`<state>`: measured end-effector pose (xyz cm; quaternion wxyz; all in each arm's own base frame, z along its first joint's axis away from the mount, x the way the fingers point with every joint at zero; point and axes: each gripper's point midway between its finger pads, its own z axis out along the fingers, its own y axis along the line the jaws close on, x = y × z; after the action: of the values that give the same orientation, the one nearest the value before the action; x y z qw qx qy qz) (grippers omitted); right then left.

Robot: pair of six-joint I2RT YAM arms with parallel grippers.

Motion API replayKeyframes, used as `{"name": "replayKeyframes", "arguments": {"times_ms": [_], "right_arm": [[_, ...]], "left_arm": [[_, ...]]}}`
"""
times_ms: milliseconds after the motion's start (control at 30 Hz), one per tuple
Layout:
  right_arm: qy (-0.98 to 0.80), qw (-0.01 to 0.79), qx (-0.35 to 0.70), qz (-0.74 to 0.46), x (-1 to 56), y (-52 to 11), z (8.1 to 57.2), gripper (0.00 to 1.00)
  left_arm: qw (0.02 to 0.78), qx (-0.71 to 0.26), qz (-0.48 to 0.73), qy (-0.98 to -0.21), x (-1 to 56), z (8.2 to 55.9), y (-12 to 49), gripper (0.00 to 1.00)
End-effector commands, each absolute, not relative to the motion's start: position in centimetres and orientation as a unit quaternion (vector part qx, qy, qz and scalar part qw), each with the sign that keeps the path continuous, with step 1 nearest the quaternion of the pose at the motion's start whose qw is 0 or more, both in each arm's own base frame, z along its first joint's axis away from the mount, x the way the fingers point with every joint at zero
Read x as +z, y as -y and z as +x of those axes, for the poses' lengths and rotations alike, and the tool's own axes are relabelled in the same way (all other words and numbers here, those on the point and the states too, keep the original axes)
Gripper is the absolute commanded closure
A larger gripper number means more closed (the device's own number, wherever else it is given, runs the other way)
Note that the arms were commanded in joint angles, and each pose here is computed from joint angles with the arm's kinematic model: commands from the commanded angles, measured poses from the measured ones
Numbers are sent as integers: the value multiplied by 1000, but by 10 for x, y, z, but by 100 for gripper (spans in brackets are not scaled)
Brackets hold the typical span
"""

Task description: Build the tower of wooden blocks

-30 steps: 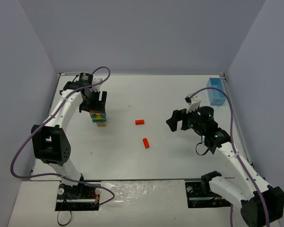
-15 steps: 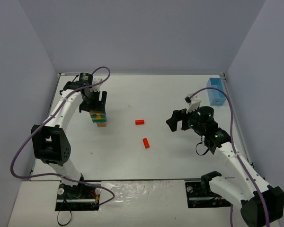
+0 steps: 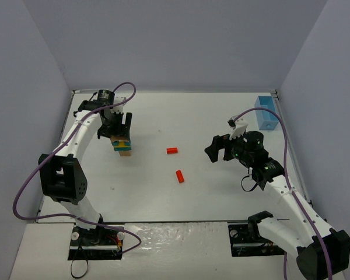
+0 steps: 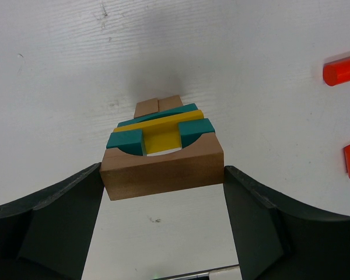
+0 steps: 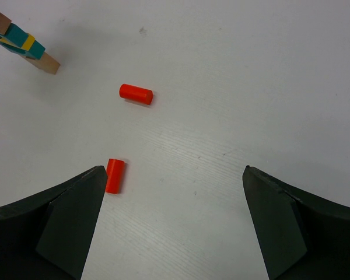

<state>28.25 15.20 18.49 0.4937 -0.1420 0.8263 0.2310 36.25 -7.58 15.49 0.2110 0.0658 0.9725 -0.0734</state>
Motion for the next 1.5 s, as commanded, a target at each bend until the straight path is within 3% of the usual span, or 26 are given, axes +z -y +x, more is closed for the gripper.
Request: {"name": "replayKeyframes", "arguments": {"times_ms": [0,533,933,1233,1467], "right_arm": [[-796,534,242,-150,214,-158,293,0],[-798,529,244,-153,211,-159,293,0],[-795,536,242,-152,216,-158,294,0],[-789,552,238,-126,228,-152,293,0],[-840,470,249,-107,187,-164,284,9]], "left_arm": [[253,-75,68,-962,178,376,75,22],[260,-72,67,-961,183,377,74,16],[379,-76,67,-920,276,380,75,12],[407,-110,148,-895,307,334,146,12],[408,-139,114,-895,307,292,153,12]]}}
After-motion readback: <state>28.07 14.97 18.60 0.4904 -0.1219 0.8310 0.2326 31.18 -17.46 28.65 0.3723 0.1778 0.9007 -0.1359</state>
